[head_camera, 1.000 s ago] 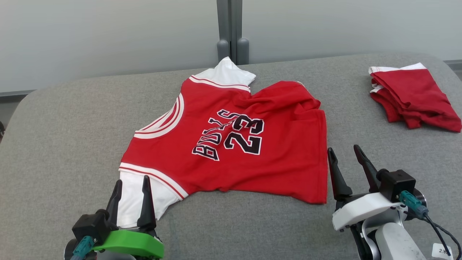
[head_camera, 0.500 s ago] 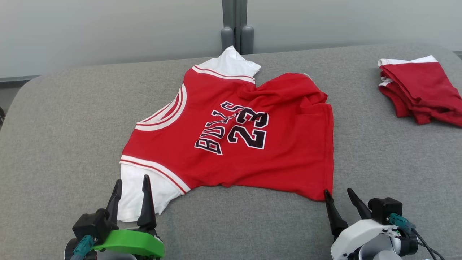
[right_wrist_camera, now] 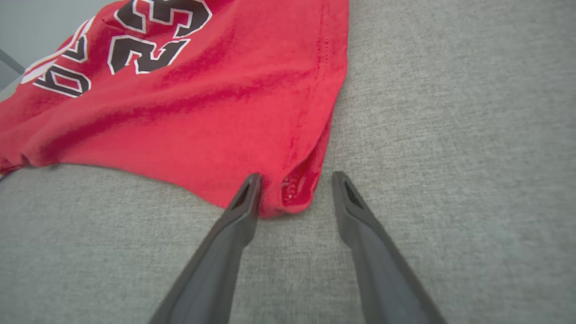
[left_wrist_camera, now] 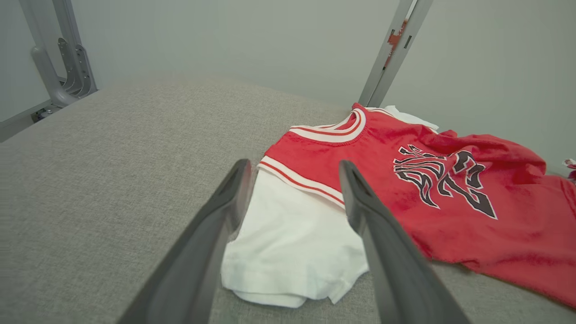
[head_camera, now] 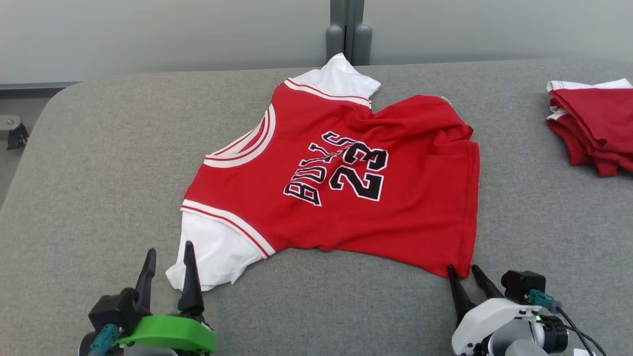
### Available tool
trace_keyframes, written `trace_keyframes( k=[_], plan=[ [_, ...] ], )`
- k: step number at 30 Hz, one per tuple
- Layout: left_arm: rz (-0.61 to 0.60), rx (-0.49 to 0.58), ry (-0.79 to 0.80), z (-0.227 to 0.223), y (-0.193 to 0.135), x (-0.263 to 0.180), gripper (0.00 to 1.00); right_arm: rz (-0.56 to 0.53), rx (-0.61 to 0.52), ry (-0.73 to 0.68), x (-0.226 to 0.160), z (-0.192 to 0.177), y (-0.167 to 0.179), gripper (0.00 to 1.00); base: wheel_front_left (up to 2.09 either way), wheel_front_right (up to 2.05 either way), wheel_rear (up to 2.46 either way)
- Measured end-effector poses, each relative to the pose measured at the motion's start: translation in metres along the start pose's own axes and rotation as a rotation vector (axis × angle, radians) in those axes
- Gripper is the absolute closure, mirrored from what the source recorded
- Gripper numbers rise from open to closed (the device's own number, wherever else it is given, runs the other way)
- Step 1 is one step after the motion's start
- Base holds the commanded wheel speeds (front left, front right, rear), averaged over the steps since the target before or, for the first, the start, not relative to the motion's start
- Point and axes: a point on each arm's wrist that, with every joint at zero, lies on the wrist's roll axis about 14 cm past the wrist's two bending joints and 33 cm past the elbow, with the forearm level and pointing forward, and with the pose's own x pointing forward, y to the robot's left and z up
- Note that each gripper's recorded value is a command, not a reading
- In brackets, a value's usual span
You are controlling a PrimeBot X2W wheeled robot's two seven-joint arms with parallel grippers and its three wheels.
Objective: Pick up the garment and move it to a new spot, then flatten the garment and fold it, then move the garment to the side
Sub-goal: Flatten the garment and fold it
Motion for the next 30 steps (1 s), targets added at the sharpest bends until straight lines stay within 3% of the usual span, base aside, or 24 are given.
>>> trace_keyframes(
  k=[2,8,19,20,21,22,24,25,30],
  plan=[
    [0.020,0.003,0.023,-0.007,0.007,-0.003,0.00,-0.001,0.002,0.003,0.001,0.000,-0.001,1.00,0.00,0.00,0.00],
    [0.074,0.007,0.186,-0.046,0.035,-0.015,0.00,-0.010,0.005,-0.009,0.000,0.003,-0.003,1.00,0.00,0.00,0.00],
    [0.087,-0.041,0.341,-0.077,0.039,-0.003,0.00,-0.011,-0.011,-0.029,-0.002,0.008,-0.004,1.00,0.00,0.00,0.00],
    [0.083,-0.043,0.354,-0.080,0.039,-0.002,0.17,-0.010,-0.011,-0.030,-0.002,0.008,-0.004,1.00,0.00,0.00,0.00],
    [0.079,-0.045,0.366,-0.082,0.038,-0.001,0.45,-0.010,-0.011,-0.032,-0.002,0.008,-0.004,1.00,0.00,0.00,0.00],
    [0.076,-0.047,0.374,-0.084,0.037,0.000,0.53,-0.011,-0.011,-0.033,-0.002,0.009,-0.004,1.00,0.00,0.00,0.00],
    [0.068,-0.047,0.387,-0.087,0.035,0.001,0.88,-0.013,-0.010,-0.040,-0.002,0.010,-0.005,1.00,0.00,0.00,0.00],
    [0.064,-0.046,0.393,-0.089,0.035,0.002,1.00,-0.015,-0.009,-0.044,-0.003,0.011,-0.006,1.00,0.00,0.00,0.00],
    [0.034,-0.044,0.382,-0.089,0.027,0.005,1.00,-0.023,-0.005,-0.077,-0.003,0.021,-0.008,1.00,0.00,0.00,0.00]
  ],
)
